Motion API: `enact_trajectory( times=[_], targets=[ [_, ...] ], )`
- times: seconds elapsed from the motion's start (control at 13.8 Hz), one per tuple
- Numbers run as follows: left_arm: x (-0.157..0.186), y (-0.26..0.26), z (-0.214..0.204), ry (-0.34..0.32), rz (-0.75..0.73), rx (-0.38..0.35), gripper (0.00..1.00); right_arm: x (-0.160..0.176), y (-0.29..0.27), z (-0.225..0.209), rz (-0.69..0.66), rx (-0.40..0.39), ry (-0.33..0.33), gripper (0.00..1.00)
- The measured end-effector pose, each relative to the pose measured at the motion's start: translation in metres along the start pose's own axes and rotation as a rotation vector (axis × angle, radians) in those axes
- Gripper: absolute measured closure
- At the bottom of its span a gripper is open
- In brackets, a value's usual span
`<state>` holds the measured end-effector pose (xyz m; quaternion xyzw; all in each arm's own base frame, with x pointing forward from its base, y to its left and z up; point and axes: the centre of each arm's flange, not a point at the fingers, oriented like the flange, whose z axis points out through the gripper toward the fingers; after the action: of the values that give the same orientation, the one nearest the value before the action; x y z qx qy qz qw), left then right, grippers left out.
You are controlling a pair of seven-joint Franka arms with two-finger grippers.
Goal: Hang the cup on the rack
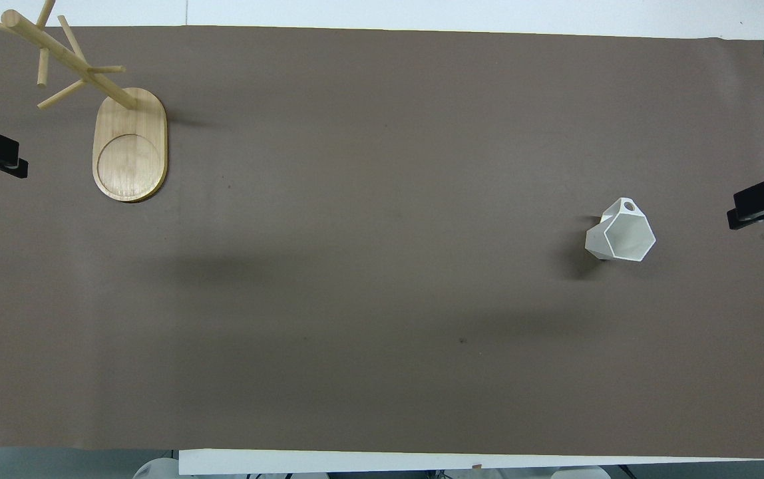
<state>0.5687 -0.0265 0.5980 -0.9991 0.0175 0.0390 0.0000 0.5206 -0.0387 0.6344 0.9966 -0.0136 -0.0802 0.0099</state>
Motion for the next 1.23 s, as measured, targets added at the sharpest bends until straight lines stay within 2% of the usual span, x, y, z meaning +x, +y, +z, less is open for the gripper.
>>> enact_trajectory(
  times=[0.44,0.58,0.73,0.87,1.09,1.23],
  targets=[
    [0.000,0.000,0.000,0.000,0.000,0.000,0.00,0.000,-0.001,0.000,-0.002,0.000,-0.001,0.00],
    [0.000,0.000,0.000,0.000,0.000,0.000,0.00,0.000,-0.003,0.002,-0.050,0.000,-0.007,0.00],
    [0.000,0.000,0.000,0.000,0.000,0.000,0.00,0.002,-0.005,0.004,-0.248,0.000,-0.001,0.00],
    [0.000,0.000,0.000,0.000,0.000,0.000,0.00,0.010,0.013,0.015,-0.489,0.011,0.036,0.00],
    [0.000,0.000,0.000,0.000,0.000,0.000,0.00,0.026,0.086,0.056,-0.789,0.132,0.103,0.00],
    [0.000,0.000,0.000,0.000,0.000,0.000,0.00,0.040,0.122,0.090,-0.985,0.235,0.172,0.00]
  ],
)
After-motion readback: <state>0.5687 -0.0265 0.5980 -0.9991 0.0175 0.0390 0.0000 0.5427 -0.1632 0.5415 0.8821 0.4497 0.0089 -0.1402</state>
